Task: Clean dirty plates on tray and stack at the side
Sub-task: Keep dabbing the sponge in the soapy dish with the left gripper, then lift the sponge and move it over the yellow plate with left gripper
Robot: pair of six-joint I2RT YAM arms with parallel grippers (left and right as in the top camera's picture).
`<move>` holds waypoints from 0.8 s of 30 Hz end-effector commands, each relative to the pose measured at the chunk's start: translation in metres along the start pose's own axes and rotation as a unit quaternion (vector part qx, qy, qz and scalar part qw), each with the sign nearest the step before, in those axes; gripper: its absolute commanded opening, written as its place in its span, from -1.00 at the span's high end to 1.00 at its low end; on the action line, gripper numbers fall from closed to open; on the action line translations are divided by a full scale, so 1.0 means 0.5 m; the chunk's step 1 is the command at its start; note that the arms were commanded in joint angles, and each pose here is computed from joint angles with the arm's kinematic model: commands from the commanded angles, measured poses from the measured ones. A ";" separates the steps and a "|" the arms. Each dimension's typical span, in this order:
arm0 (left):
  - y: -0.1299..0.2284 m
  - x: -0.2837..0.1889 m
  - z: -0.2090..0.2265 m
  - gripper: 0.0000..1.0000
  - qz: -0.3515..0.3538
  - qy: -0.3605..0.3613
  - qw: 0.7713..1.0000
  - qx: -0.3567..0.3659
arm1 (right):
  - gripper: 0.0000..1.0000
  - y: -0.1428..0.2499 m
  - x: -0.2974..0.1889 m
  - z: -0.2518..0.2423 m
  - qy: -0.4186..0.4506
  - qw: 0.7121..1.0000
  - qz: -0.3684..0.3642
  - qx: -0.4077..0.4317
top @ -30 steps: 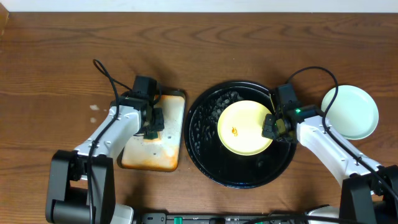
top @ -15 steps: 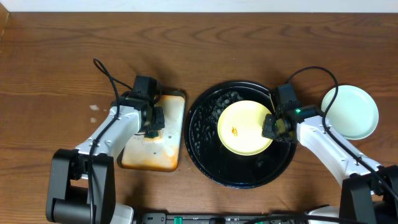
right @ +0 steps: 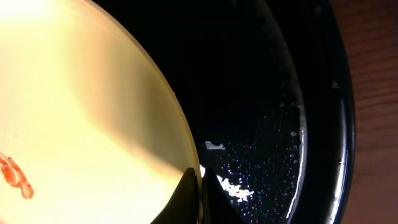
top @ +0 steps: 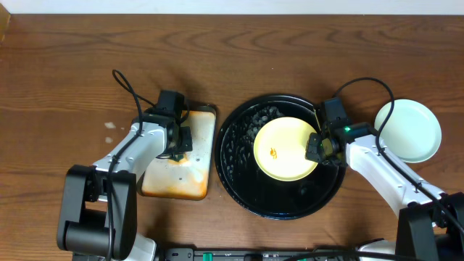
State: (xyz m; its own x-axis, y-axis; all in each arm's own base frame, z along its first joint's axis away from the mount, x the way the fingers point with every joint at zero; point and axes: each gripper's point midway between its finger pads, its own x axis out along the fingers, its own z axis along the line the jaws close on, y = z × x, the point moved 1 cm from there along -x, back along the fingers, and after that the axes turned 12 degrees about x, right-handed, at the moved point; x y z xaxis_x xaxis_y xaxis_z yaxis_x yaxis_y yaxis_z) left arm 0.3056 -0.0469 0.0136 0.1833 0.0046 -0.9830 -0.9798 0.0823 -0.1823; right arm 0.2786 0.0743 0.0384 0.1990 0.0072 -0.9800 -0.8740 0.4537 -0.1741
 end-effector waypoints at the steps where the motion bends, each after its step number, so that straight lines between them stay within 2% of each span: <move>1: 0.025 0.019 0.005 0.85 0.026 -0.005 1.000 0.003 | 0.98 -0.018 -0.013 -0.002 0.003 1.000 -0.018 0.004; 6: 0.005 -0.017 0.003 0.85 0.013 -0.002 1.000 0.002 | 0.98 -0.018 -0.013 -0.002 0.003 1.000 -0.018 0.004; 11: -0.030 -0.098 -0.002 0.85 -0.013 0.008 1.000 0.001 | 0.98 -0.018 -0.013 -0.001 0.003 1.000 -0.019 0.004; 14: -0.054 -0.153 -0.031 0.85 -0.031 0.055 0.998 0.002 | 0.98 -0.018 -0.013 -0.001 0.003 1.000 -0.019 0.004; 18: -0.084 -0.211 -0.104 0.85 -0.054 0.157 0.986 0.007 | 0.98 -0.019 -0.013 -0.001 0.002 1.000 -0.019 0.003; 24: -0.095 -0.224 -0.173 0.85 -0.073 0.183 0.980 0.034 | 0.98 -0.020 -0.013 0.000 0.001 1.000 -0.020 -0.007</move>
State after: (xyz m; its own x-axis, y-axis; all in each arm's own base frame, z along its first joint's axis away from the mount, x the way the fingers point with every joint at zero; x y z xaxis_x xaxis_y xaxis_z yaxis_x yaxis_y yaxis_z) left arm 0.3272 -0.1088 0.1213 0.2751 -0.2874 -0.9175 -0.9440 0.1000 -0.3144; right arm 0.2788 0.0742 0.0384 0.2000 0.0063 -0.9798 -0.8767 0.4477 -0.1761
